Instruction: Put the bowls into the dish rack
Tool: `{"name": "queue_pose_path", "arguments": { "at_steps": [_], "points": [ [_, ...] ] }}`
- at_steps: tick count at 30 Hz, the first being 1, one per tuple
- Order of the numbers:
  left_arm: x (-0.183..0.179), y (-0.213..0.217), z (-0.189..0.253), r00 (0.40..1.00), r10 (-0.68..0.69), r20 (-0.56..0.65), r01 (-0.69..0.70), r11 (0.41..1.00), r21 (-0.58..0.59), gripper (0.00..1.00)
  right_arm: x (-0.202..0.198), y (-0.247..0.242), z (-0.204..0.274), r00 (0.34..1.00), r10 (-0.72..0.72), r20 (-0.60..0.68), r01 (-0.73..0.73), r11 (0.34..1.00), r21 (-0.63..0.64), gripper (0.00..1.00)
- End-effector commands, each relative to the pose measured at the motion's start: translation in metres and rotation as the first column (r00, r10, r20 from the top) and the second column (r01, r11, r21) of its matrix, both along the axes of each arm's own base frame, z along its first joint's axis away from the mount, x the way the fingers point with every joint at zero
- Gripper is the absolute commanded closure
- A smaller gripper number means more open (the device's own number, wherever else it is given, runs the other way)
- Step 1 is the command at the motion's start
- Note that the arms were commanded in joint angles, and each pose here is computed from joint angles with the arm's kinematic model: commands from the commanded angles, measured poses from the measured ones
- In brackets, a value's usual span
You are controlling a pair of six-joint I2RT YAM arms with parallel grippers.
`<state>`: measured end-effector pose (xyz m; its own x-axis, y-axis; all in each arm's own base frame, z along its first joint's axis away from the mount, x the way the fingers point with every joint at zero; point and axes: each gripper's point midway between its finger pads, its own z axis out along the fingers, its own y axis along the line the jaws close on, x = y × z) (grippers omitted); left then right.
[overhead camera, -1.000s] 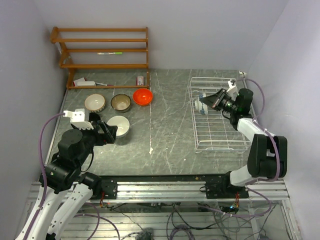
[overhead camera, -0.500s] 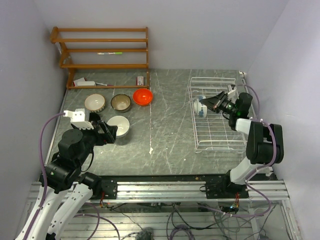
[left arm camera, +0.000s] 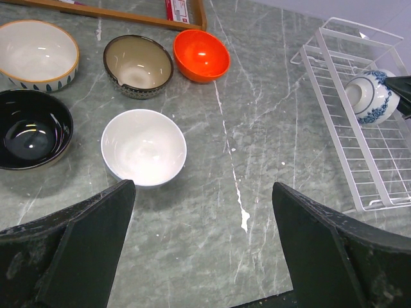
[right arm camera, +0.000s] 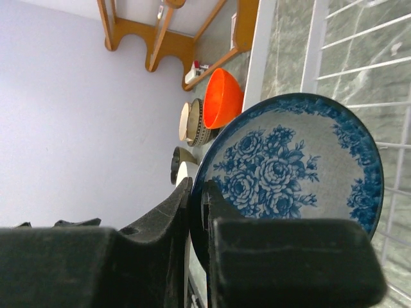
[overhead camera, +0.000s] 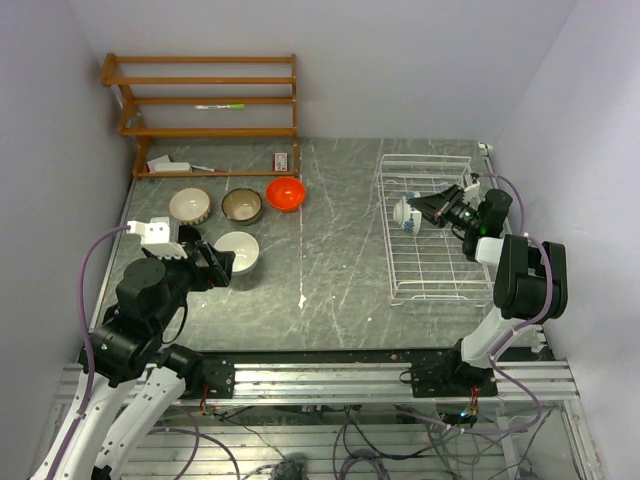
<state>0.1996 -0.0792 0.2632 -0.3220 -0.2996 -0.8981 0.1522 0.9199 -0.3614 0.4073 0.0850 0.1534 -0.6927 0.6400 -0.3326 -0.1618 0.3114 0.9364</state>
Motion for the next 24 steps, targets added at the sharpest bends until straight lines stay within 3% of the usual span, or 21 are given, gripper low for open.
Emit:
{"name": "queue_pose_path", "arguments": {
  "at_steps": [1,6,12,18,24],
  "points": [
    [0.0,0.003,0.005,1.0,0.019,0.013,-0.019,1.0,-0.009,0.01,-0.008,-0.012,-0.042,0.987,-0.043,-0.157,0.046,0.999,0.014,0.9],
    [0.0,0.003,0.005,1.0,0.021,0.013,-0.021,1.0,-0.009,0.01,-0.009,-0.02,-0.048,0.982,-0.065,-0.18,0.069,0.997,0.016,0.85],
    [0.0,0.003,0.004,1.0,0.022,0.013,-0.022,1.0,-0.009,0.01,-0.013,-0.015,-0.027,0.993,-0.024,-0.113,0.037,0.992,0.117,0.96],
    [0.0,0.003,0.003,1.0,0.023,0.007,-0.023,1.0,-0.007,0.01,-0.013,0.0,0.008,0.999,0.024,-0.04,-0.014,0.975,0.223,0.97],
    [0.0,0.004,0.003,1.0,0.027,0.006,-0.027,1.0,-0.008,0.01,0.002,0.008,0.013,0.999,0.011,-0.051,0.0,0.977,0.213,0.97]
  ]
}}
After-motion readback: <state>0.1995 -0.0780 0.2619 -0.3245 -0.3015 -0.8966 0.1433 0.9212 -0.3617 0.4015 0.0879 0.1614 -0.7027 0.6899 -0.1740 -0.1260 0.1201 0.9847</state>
